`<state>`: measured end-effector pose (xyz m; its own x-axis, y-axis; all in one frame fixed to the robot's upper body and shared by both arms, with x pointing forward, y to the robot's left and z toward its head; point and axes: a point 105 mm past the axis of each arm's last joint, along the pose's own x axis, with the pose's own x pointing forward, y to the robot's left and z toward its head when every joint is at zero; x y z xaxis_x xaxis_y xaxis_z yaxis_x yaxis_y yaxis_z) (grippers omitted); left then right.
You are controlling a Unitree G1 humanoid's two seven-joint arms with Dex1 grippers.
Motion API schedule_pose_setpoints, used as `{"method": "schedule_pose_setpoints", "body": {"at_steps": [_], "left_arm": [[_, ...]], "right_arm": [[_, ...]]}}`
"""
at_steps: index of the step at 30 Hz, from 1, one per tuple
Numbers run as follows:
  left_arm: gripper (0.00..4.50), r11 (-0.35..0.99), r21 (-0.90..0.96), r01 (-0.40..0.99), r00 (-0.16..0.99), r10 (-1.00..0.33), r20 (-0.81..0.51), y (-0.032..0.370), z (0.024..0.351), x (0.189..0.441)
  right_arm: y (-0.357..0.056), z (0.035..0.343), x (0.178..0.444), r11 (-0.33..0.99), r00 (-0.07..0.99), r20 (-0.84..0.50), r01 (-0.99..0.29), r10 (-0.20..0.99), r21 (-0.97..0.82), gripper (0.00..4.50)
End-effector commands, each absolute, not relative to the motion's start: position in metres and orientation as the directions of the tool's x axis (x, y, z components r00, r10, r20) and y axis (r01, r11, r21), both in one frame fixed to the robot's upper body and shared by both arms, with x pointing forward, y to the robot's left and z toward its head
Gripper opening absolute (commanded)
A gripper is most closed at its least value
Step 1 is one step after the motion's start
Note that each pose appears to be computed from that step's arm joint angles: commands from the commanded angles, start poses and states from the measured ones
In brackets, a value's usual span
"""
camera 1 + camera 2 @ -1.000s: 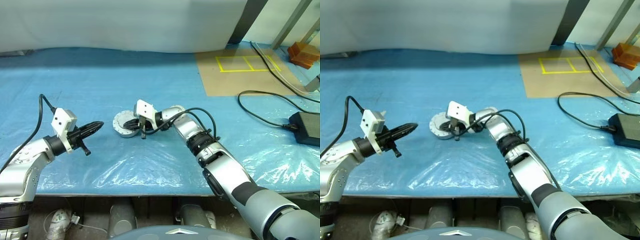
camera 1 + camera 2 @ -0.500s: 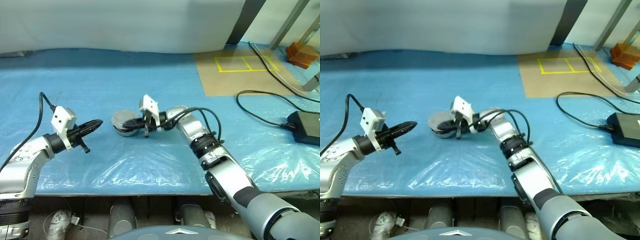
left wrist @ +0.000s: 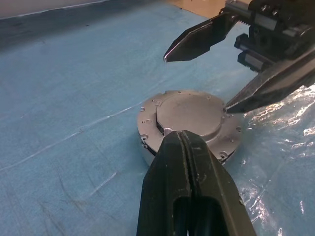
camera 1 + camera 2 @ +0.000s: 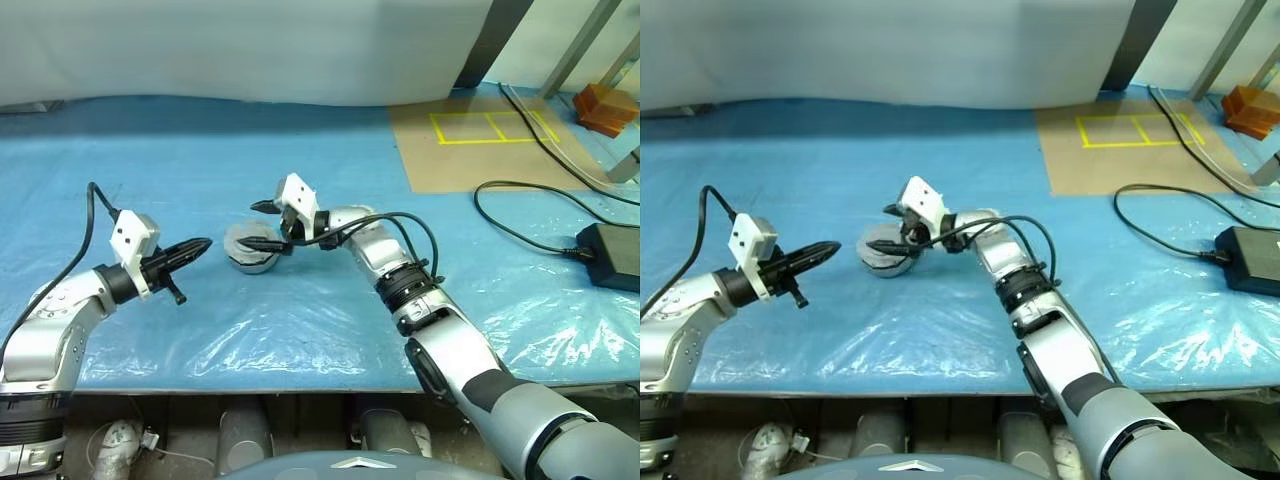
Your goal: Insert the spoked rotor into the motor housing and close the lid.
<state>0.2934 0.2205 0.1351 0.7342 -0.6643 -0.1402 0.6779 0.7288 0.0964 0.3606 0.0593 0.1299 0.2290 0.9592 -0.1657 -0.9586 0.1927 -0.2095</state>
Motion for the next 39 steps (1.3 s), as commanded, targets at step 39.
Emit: {"method": "schedule_pose_setpoints", "body": {"at_steps": [39], "left_arm": [[0.00, 0.746, 0.114, 0.657, 0.754, -0.646, -0.120, 0.219, 0.136, 0.294]], "right_arm": [[0.058, 0.100, 0.358, 0.153, 0.208, -0.275, -0.966, 0.938, -0.211, 2.95]]}}
